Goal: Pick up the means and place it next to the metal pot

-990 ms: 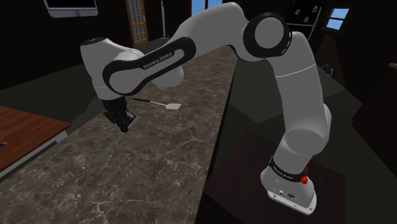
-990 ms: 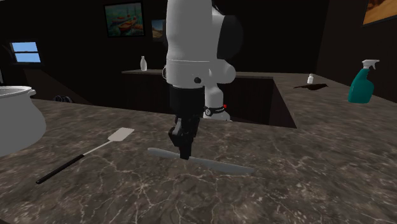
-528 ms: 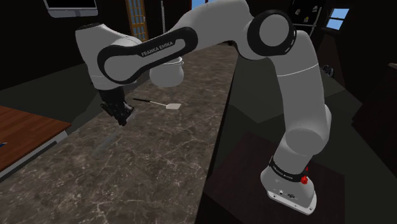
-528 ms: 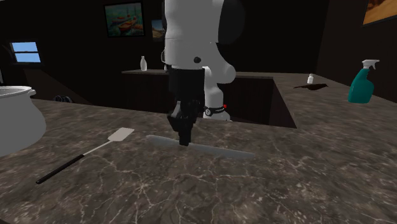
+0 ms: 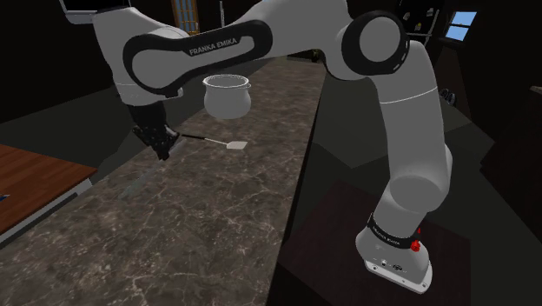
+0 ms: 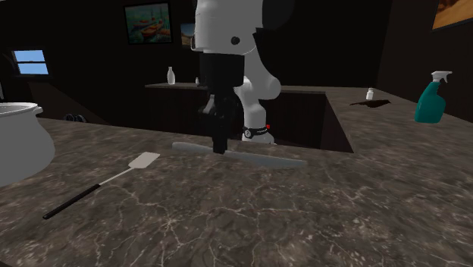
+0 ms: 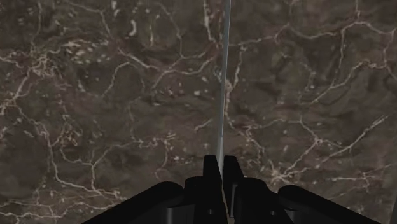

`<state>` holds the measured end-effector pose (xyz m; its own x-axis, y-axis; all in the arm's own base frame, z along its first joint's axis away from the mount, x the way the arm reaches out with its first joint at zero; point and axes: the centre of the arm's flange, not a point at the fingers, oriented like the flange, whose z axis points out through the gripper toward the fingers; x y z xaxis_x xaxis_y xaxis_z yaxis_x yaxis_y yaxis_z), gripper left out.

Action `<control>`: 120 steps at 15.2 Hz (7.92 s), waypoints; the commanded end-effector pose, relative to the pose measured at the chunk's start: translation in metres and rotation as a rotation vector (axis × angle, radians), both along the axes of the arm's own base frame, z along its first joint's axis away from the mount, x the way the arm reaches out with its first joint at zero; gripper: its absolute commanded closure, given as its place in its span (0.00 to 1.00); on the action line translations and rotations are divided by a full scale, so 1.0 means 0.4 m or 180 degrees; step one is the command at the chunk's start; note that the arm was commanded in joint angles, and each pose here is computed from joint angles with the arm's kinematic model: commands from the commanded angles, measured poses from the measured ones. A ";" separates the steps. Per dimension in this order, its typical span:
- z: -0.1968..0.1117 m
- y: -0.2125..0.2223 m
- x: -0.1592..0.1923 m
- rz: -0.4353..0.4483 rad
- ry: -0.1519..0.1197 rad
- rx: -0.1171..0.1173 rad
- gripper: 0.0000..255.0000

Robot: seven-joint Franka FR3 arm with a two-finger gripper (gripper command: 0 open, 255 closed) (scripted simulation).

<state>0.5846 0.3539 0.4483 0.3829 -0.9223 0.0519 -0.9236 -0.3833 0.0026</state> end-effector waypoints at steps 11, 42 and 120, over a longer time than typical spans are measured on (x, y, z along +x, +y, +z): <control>0.158 -0.003 -0.001 0.0000 0.0001 -0.0001 1.00; 0.371 -0.462 0.054 0.0000 0.0001 -0.0001 1.00; -0.073 -0.858 0.099 0.0000 0.0001 -0.0001 0.00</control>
